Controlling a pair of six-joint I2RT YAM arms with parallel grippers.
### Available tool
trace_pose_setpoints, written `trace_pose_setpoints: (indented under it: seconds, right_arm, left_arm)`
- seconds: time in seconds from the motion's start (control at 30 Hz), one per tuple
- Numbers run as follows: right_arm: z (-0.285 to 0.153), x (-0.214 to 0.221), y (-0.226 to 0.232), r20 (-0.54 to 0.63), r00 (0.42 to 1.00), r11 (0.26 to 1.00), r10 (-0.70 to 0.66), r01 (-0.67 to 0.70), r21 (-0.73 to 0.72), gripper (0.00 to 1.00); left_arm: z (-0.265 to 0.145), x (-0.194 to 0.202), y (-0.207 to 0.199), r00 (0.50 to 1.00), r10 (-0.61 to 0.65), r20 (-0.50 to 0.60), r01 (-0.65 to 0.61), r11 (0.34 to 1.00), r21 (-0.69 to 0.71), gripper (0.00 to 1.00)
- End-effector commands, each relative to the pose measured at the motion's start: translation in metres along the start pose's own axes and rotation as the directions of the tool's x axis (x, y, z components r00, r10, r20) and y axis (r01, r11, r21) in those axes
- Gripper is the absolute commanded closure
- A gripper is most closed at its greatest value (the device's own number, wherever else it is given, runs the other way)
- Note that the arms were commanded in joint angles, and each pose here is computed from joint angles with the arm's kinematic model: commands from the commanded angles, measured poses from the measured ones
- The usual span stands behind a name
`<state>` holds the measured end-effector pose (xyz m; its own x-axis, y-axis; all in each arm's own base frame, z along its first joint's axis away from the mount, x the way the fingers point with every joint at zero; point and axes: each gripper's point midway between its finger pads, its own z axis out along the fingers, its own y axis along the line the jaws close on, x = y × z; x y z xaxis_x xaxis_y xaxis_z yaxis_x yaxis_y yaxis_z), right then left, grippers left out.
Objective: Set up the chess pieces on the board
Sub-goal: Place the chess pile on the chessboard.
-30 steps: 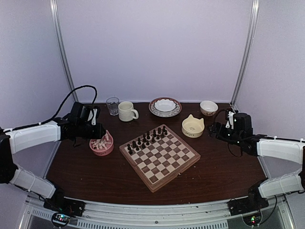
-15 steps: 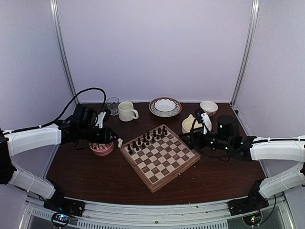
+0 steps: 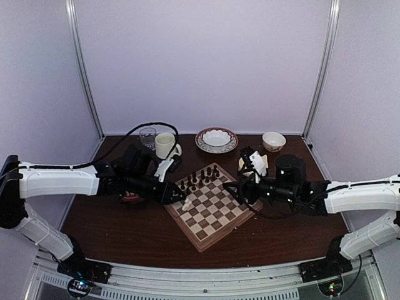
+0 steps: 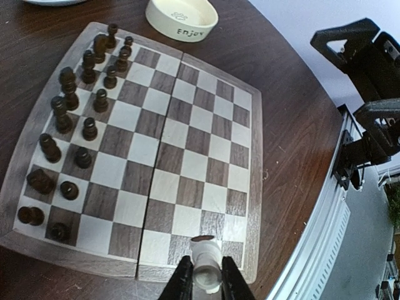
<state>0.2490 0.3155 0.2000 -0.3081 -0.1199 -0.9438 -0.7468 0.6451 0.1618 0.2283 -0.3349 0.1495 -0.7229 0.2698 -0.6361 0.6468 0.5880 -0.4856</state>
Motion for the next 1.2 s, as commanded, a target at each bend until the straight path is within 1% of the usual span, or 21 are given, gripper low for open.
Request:
trace_pose_setpoints:
  seconds: [0.0, 0.1, 0.23, 0.37, 0.5, 0.6, 0.7, 0.77, 1.0, 1.07, 1.17]
  right_arm:
    - [0.012, -0.001, 0.020, -0.050, 0.996, 0.994, -0.072, 0.067, -0.087, 0.21]
    - [0.018, 0.008, 0.017, -0.089, 0.993, 0.995, -0.077, 0.070, -0.071, 0.20]
    - [0.015, 0.012, 0.008, -0.096, 0.993, 0.998, -0.063, 0.061, -0.024, 0.19]
    - [0.004, 0.023, 0.003, -0.106, 0.994, 1.000, -0.022, 0.022, 0.002, 0.18]
    - [-0.005, 0.037, 0.002, -0.123, 0.992, 1.000, 0.009, -0.009, -0.002, 0.18]
    - [-0.006, 0.037, 0.000, -0.121, 0.993, 1.000, 0.013, -0.012, 0.011, 0.18]
    - [-0.003, 0.038, 0.002, -0.132, 0.991, 1.000, 0.016, -0.016, 0.002, 0.18]
    - [-0.001, 0.041, 0.003, -0.146, 0.989, 1.000, 0.018, -0.019, -0.005, 0.17]
    - [0.004, 0.044, 0.005, -0.167, 0.986, 1.000, 0.022, -0.025, -0.019, 0.18]
    - [0.005, 0.045, 0.006, -0.168, 0.986, 0.999, 0.022, -0.026, -0.021, 0.19]
    - [0.005, 0.045, 0.008, -0.172, 0.985, 0.999, 0.023, -0.029, -0.036, 0.22]
  left_arm:
    - [0.014, -0.014, -0.024, 0.993, 0.118, 0.029, -0.120, 0.991, 0.057, 0.82]
    - [0.031, -0.006, -0.024, 0.988, 0.156, -0.005, -0.156, 0.987, 0.037, 0.83]
    - [0.053, 0.001, -0.022, 0.982, 0.183, -0.047, -0.183, 0.983, 0.011, 0.83]
    - [0.072, 0.010, -0.020, 0.978, 0.187, -0.097, -0.187, 0.982, 0.019, 0.83]
    - [0.085, 0.014, -0.021, 0.974, 0.191, -0.122, -0.188, 0.982, 0.036, 0.82]
    - [0.095, 0.017, -0.025, 0.969, 0.205, -0.139, -0.197, 0.978, 0.068, 0.82]
    - [0.102, 0.021, -0.024, 0.962, 0.223, -0.159, -0.216, 0.975, 0.057, 0.80]
    - [0.105, 0.023, -0.025, 0.958, 0.231, -0.169, -0.224, 0.973, 0.056, 0.78]
    - [0.106, 0.024, -0.022, 0.957, 0.226, -0.180, -0.222, 0.974, 0.043, 0.57]
    - [0.106, 0.025, -0.022, 0.957, 0.227, -0.181, -0.223, 0.974, 0.041, 0.54]
    - [0.104, 0.024, -0.022, 0.956, 0.229, -0.180, -0.226, 0.973, 0.040, 0.53]
